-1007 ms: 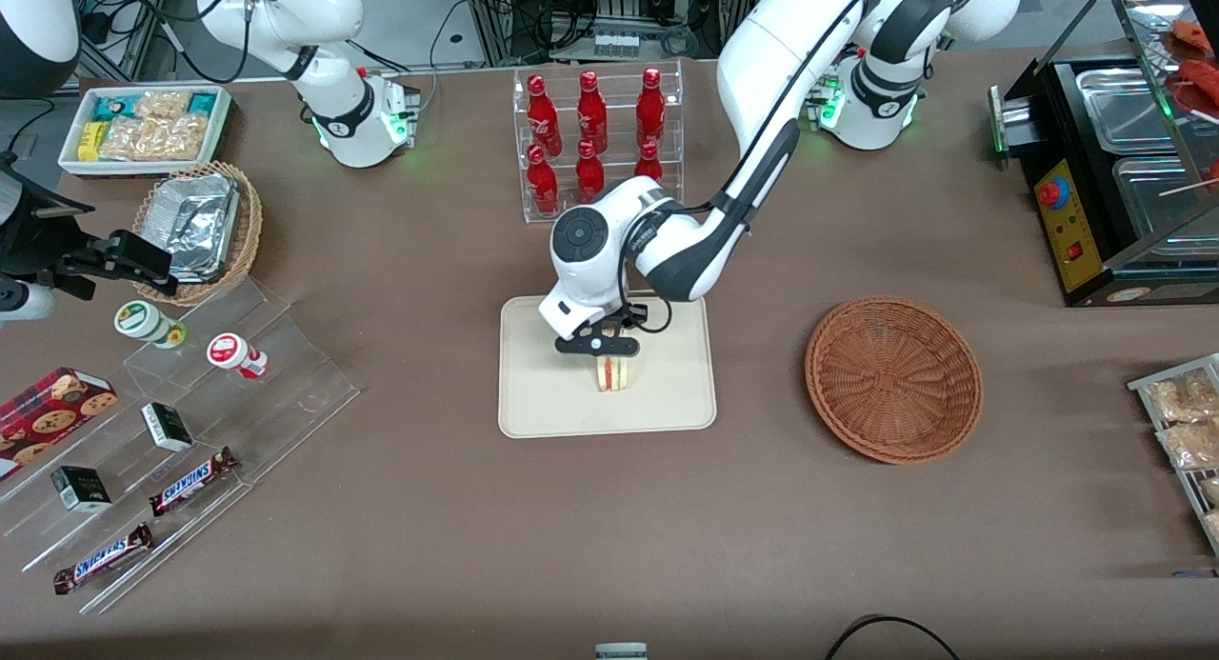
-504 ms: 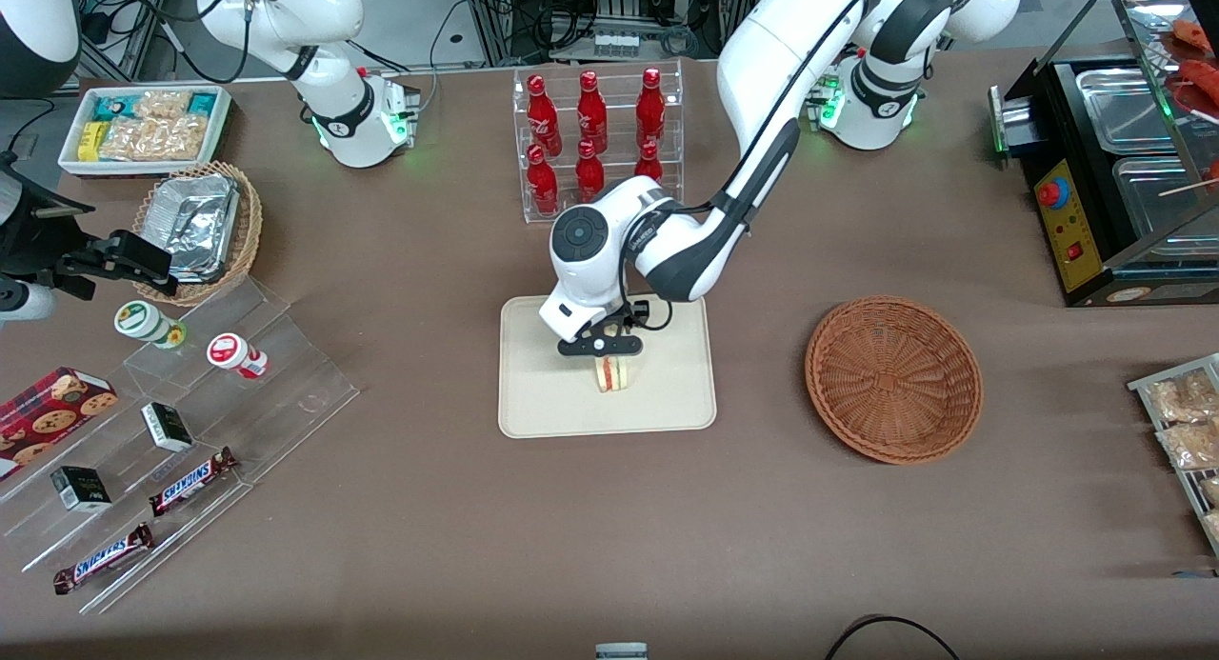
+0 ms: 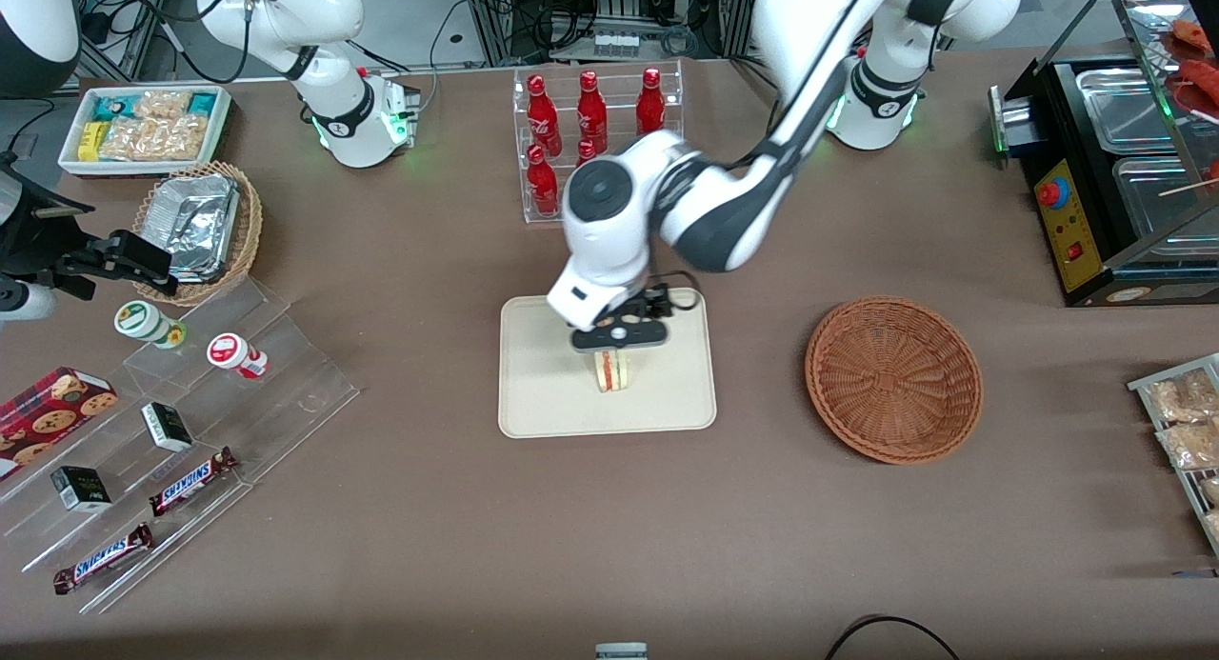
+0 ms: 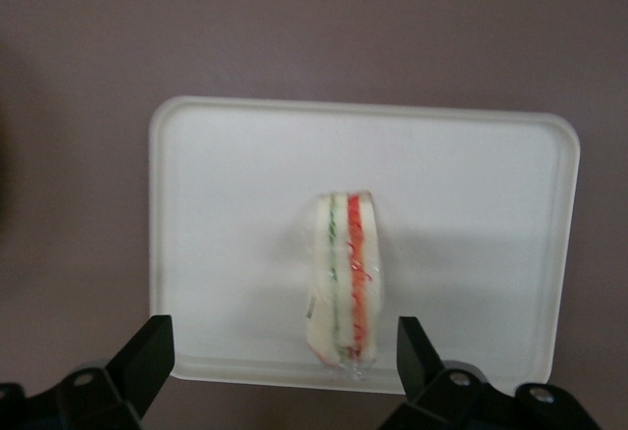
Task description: Place sandwich from basket to tray
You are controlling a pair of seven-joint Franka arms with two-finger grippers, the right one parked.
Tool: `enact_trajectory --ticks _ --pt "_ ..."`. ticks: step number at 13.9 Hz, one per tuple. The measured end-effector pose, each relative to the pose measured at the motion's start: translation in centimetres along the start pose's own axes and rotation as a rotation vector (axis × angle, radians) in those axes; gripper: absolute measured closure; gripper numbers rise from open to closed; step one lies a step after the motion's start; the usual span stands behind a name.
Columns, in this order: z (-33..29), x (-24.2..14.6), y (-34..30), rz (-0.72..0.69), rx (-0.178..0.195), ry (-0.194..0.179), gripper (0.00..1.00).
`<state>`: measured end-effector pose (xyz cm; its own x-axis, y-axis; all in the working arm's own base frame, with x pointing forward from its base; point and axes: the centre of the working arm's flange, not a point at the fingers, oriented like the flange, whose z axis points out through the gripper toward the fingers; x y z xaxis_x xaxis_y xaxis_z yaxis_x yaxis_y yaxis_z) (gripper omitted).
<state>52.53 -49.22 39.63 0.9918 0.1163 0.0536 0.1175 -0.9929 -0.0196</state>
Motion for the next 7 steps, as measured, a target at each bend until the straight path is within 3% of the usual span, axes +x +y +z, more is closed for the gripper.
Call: enact_trajectory --ticks 4,7 --pt "-8.9 4.0 -8.1 -0.097 0.018 0.002 0.00" --pt "-13.1 6.2 -14.8 -0.064 0.030 -0.053 0.00"
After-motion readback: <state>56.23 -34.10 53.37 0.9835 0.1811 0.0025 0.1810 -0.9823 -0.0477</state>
